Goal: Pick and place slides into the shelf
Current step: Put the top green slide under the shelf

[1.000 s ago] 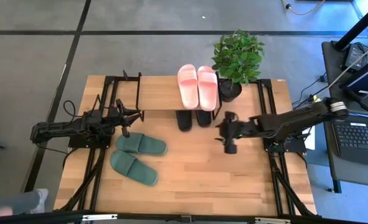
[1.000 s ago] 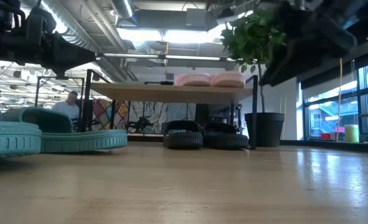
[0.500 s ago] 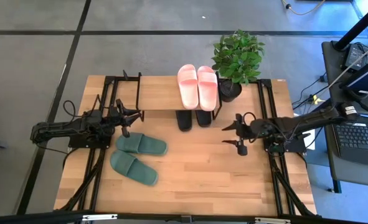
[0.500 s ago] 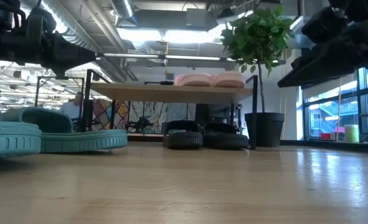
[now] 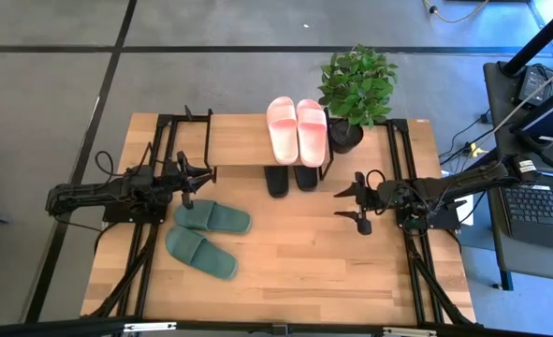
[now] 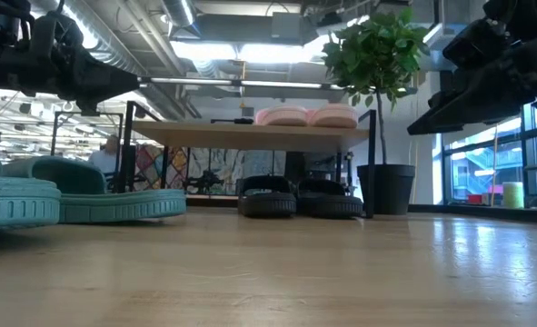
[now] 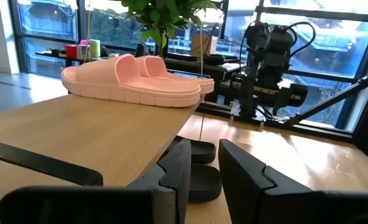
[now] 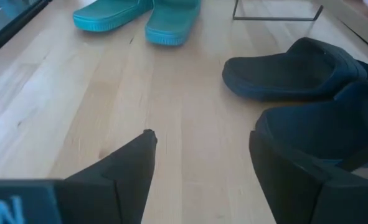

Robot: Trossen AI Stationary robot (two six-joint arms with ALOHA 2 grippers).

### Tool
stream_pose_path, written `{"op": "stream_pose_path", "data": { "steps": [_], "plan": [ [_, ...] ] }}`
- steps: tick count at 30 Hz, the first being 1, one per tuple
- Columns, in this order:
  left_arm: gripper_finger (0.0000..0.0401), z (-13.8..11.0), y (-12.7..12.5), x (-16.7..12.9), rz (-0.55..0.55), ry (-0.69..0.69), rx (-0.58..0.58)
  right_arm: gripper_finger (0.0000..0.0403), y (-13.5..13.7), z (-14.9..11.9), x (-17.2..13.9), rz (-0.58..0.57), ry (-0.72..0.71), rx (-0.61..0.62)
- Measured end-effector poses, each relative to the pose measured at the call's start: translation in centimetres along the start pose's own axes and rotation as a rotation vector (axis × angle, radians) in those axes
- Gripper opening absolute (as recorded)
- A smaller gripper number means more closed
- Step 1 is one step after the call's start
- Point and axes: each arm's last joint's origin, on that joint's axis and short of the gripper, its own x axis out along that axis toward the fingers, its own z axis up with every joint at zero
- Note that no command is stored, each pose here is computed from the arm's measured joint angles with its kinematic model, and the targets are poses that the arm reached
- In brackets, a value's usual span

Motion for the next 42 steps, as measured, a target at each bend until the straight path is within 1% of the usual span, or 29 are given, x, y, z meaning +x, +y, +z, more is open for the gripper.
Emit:
{"op": "stream_pose_path", "data": {
  "steps": [5, 10, 12, 14, 17, 21, 23, 25, 28, 30, 33, 37, 40, 42],
  "plan": [
    [0.0076, 0.2, 0.0, 0.0, 0.006, -0.023, -0.004, 0.0257, 0.0, -0.1, 0.0, -0.001, 0.006, -0.006],
    [0.0077, 0.2, 0.0, 0.0, -0.002, -0.025, -0.013, 0.0257, 0.0, -0.1, 0.0, -0.001, 0.008, -0.062],
    [0.0083, 0.4, 0.0, 0.0, -0.003, -0.042, -0.01, 0.0257, 0.0, -0.1, 0.0, -0.001, 0.009, -0.092],
    [0.0098, 0.6, -0.1, 0.0, -0.005, -0.061, -0.006, 0.0257, 0.0, -0.1, 0.0, -0.001, 0.009, -0.119],
    [0.0131, 0.7, -0.1, 0.0, -0.007, -0.072, -0.007, 0.0257, 0.0, -0.1, 0.0, -0.002, 0.01, -0.153],
    [0.018, 0.7, -0.1, 0.0, -0.007, -0.072, -0.006, 0.0257, 0.0, -0.1, 0.0, -0.003, 0.01, -0.162],
    [0.0197, 0.7, -0.1, 0.0, -0.009, -0.076, -0.011, 0.0257, 0.0, -0.1, 0.0, -0.003, 0.01, -0.165],
    [0.0207, 1.0, -0.2, -0.1, -0.042, -0.088, 0.002, 0.0257, 0.0, -0.1, 0.0, -0.003, 0.01, -0.185],
    [0.0211, 1.9, -0.8, -0.3, -0.156, -0.102, 0.067, 0.0257, 0.0, -0.1, 0.0, -0.003, 0.01, -0.209],
    [0.0211, 2.8, -1.1, -0.4, -0.181, -0.103, 0.071, 0.0257, 0.0, -0.1, 0.0, -0.003, 0.011, -0.208],
    [0.0211, 3.7, -1.4, -0.4, -0.156, -0.009, 0.073, 0.0257, 0.0, -0.1, 0.0, -0.003, 0.011, -0.208],
    [0.0212, 5.1, -2.2, 0.2, -0.094, 0.139, 0.04, 0.0257, 0.0, -0.1, 0.0, -0.004, 0.008, -0.207],
    [0.0212, 6.3, -3.4, 1.3, -0.122, 0.211, 0.029, 0.0257, 0.0, 0.0, 0.0, -0.004, 0.004, -0.206],
    [0.0212, 7.1, -4.3, 2.2, -0.12, 0.256, 0.003, 0.0257, 0.0, 0.0, 0.0, -0.004, 0.004, -0.206]
  ]
}}
